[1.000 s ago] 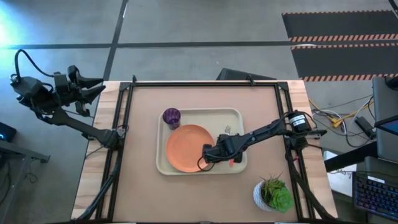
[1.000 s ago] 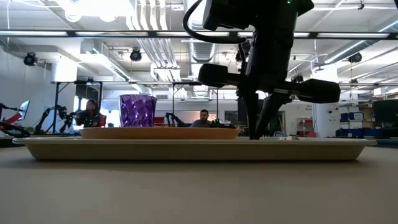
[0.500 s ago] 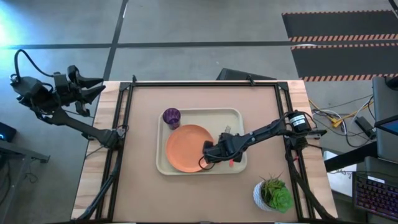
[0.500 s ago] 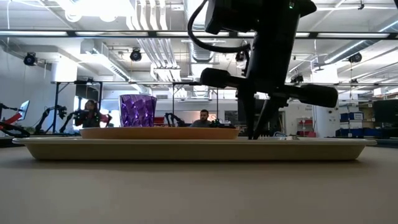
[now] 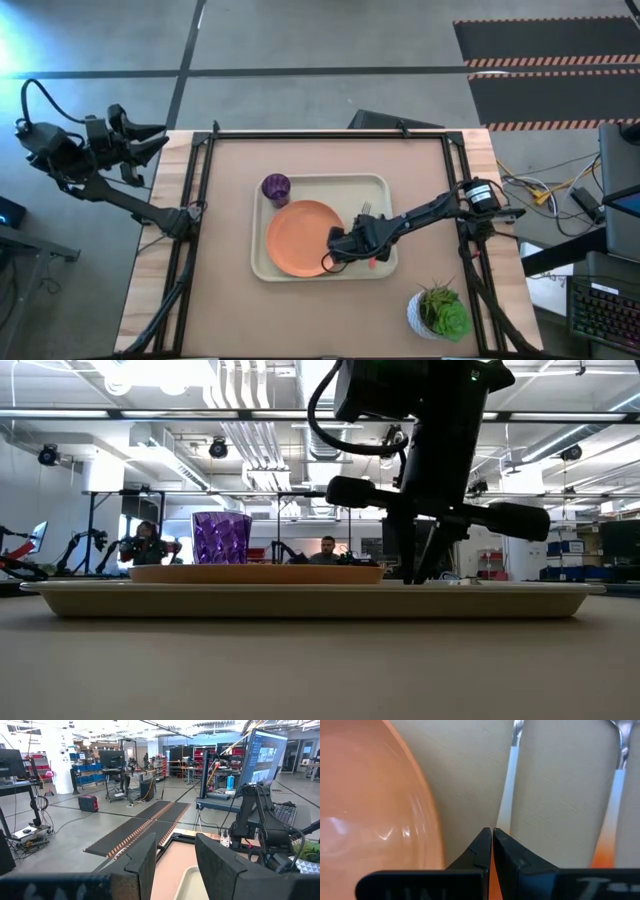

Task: Pick and place plate/cup/fork/spoon on tray
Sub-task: Adjust the orange plate

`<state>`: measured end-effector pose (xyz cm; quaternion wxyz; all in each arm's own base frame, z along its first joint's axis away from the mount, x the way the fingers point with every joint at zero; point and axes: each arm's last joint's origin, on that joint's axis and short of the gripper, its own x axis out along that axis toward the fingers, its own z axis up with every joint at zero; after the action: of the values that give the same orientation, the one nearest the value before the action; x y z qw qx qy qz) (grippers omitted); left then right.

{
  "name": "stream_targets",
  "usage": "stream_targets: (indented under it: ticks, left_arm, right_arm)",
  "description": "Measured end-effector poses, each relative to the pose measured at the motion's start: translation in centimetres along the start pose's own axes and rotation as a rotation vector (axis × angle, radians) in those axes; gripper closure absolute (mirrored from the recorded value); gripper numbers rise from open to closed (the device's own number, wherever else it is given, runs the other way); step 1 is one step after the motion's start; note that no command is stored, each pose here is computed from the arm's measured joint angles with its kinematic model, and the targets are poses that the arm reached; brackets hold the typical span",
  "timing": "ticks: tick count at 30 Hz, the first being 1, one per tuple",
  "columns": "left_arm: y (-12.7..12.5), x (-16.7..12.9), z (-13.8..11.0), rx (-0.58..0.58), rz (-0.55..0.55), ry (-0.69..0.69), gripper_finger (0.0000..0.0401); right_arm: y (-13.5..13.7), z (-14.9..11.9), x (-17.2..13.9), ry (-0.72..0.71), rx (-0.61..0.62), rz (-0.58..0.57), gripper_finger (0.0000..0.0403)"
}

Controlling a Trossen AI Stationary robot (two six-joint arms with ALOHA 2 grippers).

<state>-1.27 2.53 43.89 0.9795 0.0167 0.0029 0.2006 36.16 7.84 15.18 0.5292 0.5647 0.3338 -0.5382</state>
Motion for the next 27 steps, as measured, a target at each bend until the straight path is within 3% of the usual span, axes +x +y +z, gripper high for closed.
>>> stream_targets:
  ticks: [14,17,20,27]
  left_arm:
    - [0.1,-0.2,0.2,-0.006,0.001,-0.007,0.0281]
    - [0.1,-0.2,0.2,-0.007,0.001,-0.007,0.0281]
    - [0.1,-0.2,0.2,-0.007,0.000,-0.007,0.0281]
    - [0.1,-0.1,0.2,-0.006,0.000,-0.006,0.0281]
  right_arm:
    - [-0.8,-1.5,-0.4,0.050,-0.040,-0.023,0.0394]
    - [0.0,-1.5,-1.0,0.025,-0.059,0.033,0.0394]
    - [0.7,-1.0,-1.4,-0.020,-0.066,0.073,0.0394]
    - [1.2,0.5,0.2,-0.075,-0.061,0.036,0.0394]
